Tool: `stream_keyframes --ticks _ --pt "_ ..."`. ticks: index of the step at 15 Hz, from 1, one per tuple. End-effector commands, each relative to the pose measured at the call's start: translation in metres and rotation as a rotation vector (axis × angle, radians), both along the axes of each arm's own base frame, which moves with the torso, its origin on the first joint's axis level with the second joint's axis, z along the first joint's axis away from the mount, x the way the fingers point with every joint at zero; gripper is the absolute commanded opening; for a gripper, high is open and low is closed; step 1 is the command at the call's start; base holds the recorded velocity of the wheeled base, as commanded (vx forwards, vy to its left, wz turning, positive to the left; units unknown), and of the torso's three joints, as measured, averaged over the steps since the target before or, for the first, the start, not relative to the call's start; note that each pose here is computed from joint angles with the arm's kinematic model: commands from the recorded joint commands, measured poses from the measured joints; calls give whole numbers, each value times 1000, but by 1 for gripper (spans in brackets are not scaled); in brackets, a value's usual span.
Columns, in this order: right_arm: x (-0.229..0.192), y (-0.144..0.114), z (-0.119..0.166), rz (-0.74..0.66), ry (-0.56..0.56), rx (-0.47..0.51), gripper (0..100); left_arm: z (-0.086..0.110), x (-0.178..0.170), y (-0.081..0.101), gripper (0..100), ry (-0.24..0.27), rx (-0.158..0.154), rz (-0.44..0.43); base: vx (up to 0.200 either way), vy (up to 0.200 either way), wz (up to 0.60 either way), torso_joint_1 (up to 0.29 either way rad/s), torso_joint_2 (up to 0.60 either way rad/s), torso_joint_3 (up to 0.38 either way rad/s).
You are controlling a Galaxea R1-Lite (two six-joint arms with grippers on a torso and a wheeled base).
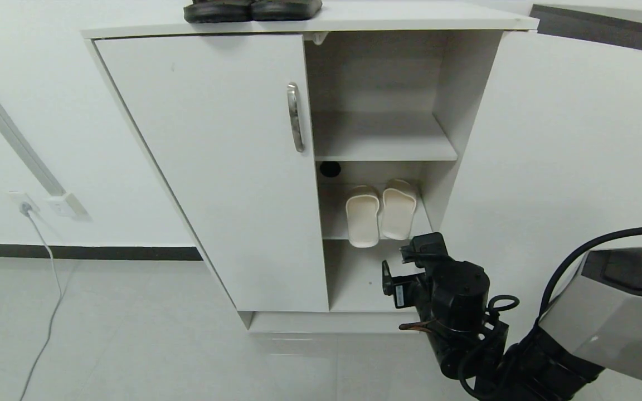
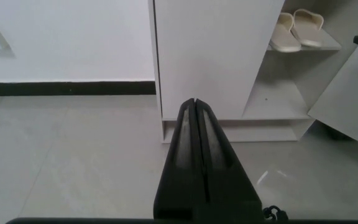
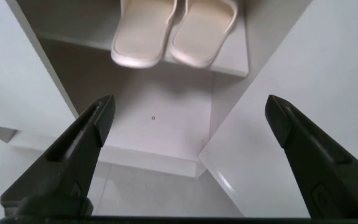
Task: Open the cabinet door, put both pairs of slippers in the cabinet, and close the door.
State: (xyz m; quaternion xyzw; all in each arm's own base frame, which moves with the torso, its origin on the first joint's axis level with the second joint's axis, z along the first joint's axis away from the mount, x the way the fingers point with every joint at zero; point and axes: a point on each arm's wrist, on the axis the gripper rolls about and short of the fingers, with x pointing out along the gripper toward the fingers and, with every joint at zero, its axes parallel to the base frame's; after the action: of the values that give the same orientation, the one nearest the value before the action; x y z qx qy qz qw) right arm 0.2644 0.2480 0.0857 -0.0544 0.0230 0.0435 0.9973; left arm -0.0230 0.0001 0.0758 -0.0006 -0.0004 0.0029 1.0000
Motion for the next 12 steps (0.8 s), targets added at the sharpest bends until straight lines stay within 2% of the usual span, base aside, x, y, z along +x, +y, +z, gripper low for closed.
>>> stream_keyframes --ticks 1,9,12 --pt "0 0 -1 2 2 -3 100 0 0 0 0 1 0 0 0 0 0 2 2 203" --pt "-2 0 -1 5 6 -7 100 0 0 0 0 1 0 0 0 0 0 2 2 201" --pt "-2 0 -2 5 6 -7 100 0 0 0 0 1 3 -1 0 0 0 2 1 115"
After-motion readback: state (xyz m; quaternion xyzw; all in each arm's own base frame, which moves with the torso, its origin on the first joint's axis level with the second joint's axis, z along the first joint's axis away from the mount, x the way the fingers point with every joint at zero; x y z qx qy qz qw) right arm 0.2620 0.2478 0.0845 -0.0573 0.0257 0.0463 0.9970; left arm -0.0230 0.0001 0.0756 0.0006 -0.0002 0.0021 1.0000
